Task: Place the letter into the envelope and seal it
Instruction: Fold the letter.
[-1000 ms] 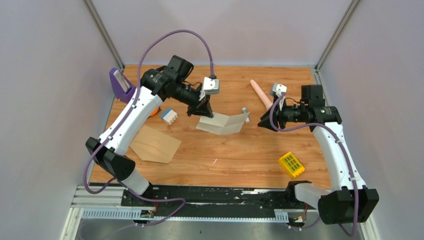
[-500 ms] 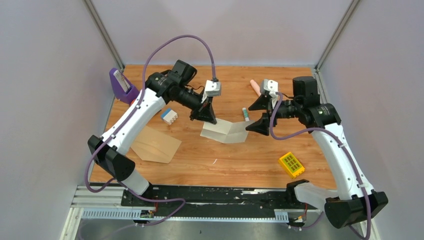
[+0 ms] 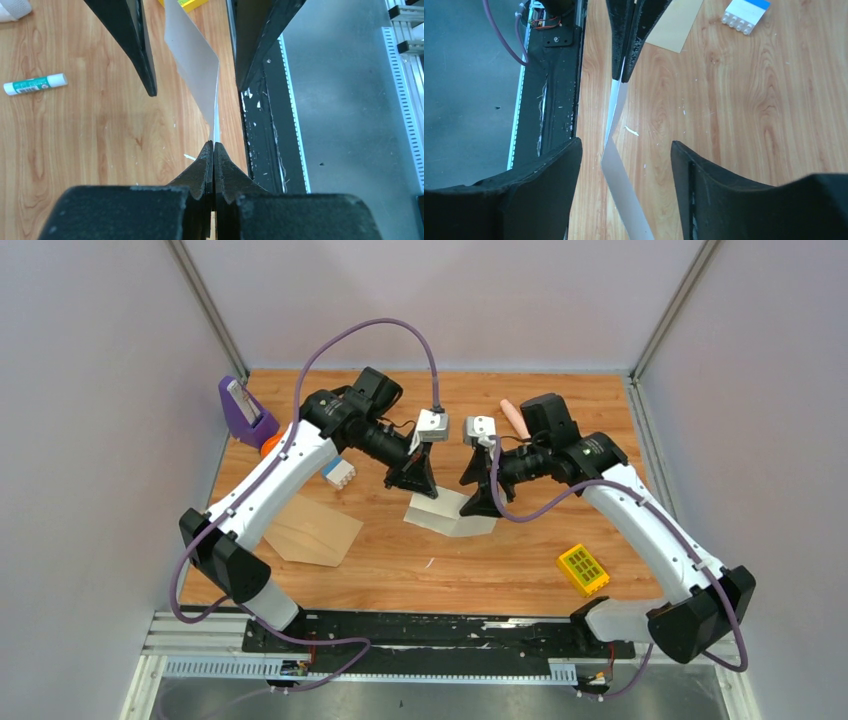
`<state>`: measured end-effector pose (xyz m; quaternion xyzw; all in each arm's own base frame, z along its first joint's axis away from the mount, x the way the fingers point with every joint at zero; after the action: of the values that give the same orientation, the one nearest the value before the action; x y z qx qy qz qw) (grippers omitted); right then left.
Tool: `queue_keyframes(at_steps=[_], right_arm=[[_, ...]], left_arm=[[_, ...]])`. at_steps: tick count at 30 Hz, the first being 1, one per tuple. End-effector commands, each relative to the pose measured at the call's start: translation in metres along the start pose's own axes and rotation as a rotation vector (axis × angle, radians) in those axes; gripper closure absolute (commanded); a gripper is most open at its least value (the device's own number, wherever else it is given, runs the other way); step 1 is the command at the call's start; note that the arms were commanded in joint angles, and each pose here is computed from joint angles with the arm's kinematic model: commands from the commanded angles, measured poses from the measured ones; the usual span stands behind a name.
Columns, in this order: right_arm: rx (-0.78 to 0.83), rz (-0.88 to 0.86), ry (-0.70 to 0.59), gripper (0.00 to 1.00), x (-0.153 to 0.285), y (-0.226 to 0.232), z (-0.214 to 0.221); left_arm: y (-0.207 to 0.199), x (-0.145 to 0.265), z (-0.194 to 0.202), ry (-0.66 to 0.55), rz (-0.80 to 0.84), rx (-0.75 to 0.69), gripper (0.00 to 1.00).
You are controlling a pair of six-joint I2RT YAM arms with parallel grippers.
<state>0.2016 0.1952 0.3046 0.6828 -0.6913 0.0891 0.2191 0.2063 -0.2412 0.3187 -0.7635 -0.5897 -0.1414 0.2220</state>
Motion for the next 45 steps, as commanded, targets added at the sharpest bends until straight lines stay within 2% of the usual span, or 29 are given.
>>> queue_keyframes(at_steps=[1, 9, 17, 19, 23, 25, 27, 33, 37, 38, 41, 43, 45], right_arm=[[0.022, 0.011, 0.025, 0.36, 0.0, 0.0, -0.006], [0.024, 0.008, 0.114, 0.35, 0.006, 0.006, 0.002], [0.004, -0.02, 0.187, 0.45, 0.005, 0.011, 0.011], [0.004, -0.019, 0.201, 0.52, 0.003, 0.011, 0.013], [0.003, -0.031, 0.215, 0.84, 0.001, 0.012, 0.016], [0.009, -0.044, 0.204, 0.95, 0.001, 0.014, 0.016], [0.023, -0.059, 0.187, 1.0, 0.001, 0.018, 0.014], [0.058, -0.08, 0.135, 1.0, 0.005, 0.026, 0.007], [0.095, -0.106, 0.069, 1.0, 0.01, 0.037, -0.005], [0.103, -0.113, 0.054, 1.0, 0.011, 0.039, -0.007], [0.114, -0.115, 0.022, 1.0, 0.012, 0.042, -0.014], [0.11, -0.118, 0.014, 1.0, 0.011, 0.041, -0.015], [0.099, -0.128, 0.013, 1.0, 0.009, 0.04, -0.014]], left_arm=[[-0.002, -0.004, -0.002, -0.01, 0.02, -0.007, 1.0], [-0.003, -0.003, 0.002, 0.019, 0.019, -0.013, 1.0], [-0.002, -0.001, 0.001, 0.035, 0.024, -0.015, 1.0], [-0.002, -0.001, 0.0, 0.037, 0.027, -0.014, 1.0], [-0.002, 0.0, -0.002, 0.037, 0.031, -0.017, 1.0], [-0.002, 0.0, -0.002, 0.034, 0.035, -0.017, 1.0], [-0.002, -0.001, -0.002, 0.031, 0.039, -0.017, 1.0], [0.0, -0.003, -0.003, 0.025, 0.049, -0.01, 0.98], [0.004, -0.005, -0.003, 0.026, 0.047, -0.004, 0.87], [0.005, -0.005, -0.004, 0.025, 0.045, -0.005, 0.79], [0.008, -0.006, -0.007, 0.019, 0.038, 0.001, 0.69], [0.009, -0.006, -0.008, 0.011, 0.033, 0.004, 0.57], [0.011, -0.006, -0.01, 0.004, 0.025, 0.007, 0.39]])
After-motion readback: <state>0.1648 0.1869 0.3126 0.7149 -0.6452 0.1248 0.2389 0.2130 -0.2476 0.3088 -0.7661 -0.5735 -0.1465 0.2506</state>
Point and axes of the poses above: each gripper's point midway between its finger pads, its own x axis back along the fingers, its own y axis along the line the jaws close on, z = x × y, the point moved 7 cm from there along x, back along the fingers, and after that the axes turned 6 degrees about -x, right-handed, at the moved point
